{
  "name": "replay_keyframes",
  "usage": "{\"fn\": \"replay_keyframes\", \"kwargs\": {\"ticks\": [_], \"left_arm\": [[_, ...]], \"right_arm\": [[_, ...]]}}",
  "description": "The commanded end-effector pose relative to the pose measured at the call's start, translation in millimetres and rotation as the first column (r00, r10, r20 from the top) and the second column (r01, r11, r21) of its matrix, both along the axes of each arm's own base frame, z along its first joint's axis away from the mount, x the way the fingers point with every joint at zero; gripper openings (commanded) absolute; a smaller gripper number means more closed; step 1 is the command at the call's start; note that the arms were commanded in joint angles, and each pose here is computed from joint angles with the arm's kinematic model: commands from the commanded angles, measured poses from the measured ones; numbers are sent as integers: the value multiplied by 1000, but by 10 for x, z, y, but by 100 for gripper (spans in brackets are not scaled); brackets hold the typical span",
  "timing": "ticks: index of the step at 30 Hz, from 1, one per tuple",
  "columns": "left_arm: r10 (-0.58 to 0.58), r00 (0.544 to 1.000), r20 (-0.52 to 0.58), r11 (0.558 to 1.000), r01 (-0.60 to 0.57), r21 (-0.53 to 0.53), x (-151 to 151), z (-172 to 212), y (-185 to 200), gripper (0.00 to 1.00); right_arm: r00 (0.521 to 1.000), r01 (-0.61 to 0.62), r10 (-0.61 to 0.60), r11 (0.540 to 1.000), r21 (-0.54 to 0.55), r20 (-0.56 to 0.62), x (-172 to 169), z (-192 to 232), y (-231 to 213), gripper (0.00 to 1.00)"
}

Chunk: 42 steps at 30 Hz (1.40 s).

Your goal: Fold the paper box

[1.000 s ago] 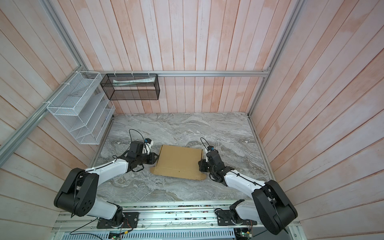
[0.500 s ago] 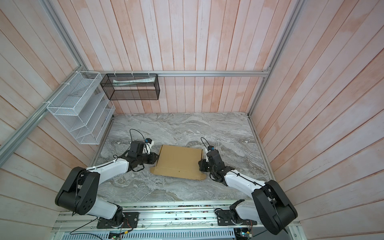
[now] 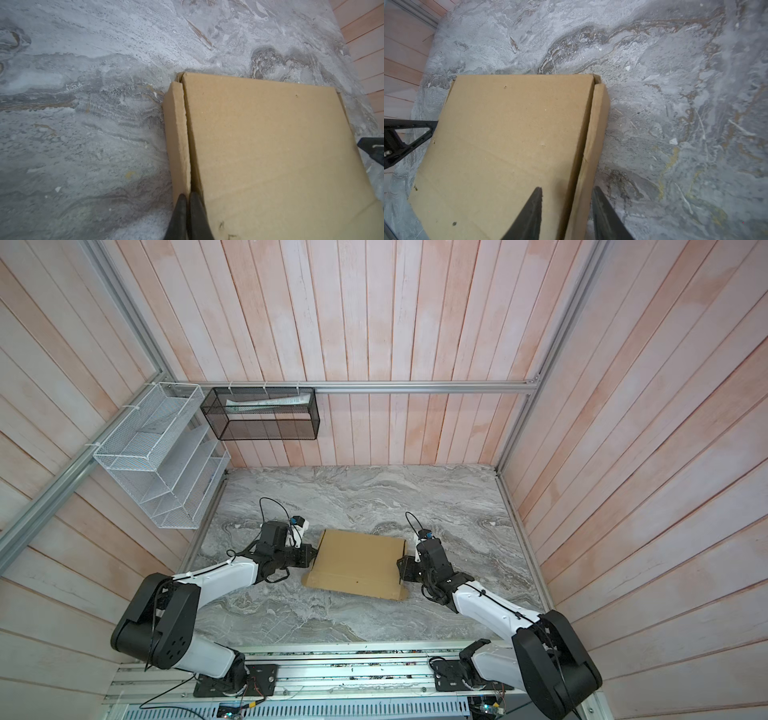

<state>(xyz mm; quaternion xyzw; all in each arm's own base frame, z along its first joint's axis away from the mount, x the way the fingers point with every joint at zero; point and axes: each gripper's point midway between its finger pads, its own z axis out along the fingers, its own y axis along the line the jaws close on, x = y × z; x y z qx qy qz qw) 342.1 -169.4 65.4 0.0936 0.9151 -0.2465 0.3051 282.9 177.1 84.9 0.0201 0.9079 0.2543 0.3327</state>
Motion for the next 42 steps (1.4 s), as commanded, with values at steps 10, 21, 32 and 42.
{"fn": "replay_keyframes", "kwargs": {"ticks": [10,21,32,42], "left_arm": [[11,1000,-7,999,-11,-47,-9,-37,-6,0],[15,1000,-14,992,-17,-126,-36,-23,9,0],[10,1000,-11,991,-12,-133,-55,5,14,0],[22,1000,-18,986,-24,-163,-77,-16,40,0]], "right_arm": [[998,11,-16,996,91,56,-43,305,-57,66],[1000,31,-30,984,175,-8,-140,149,-56,71],[998,47,-38,972,232,-42,-186,77,-24,72],[994,86,-65,957,278,-83,-217,-31,-34,73]]}}
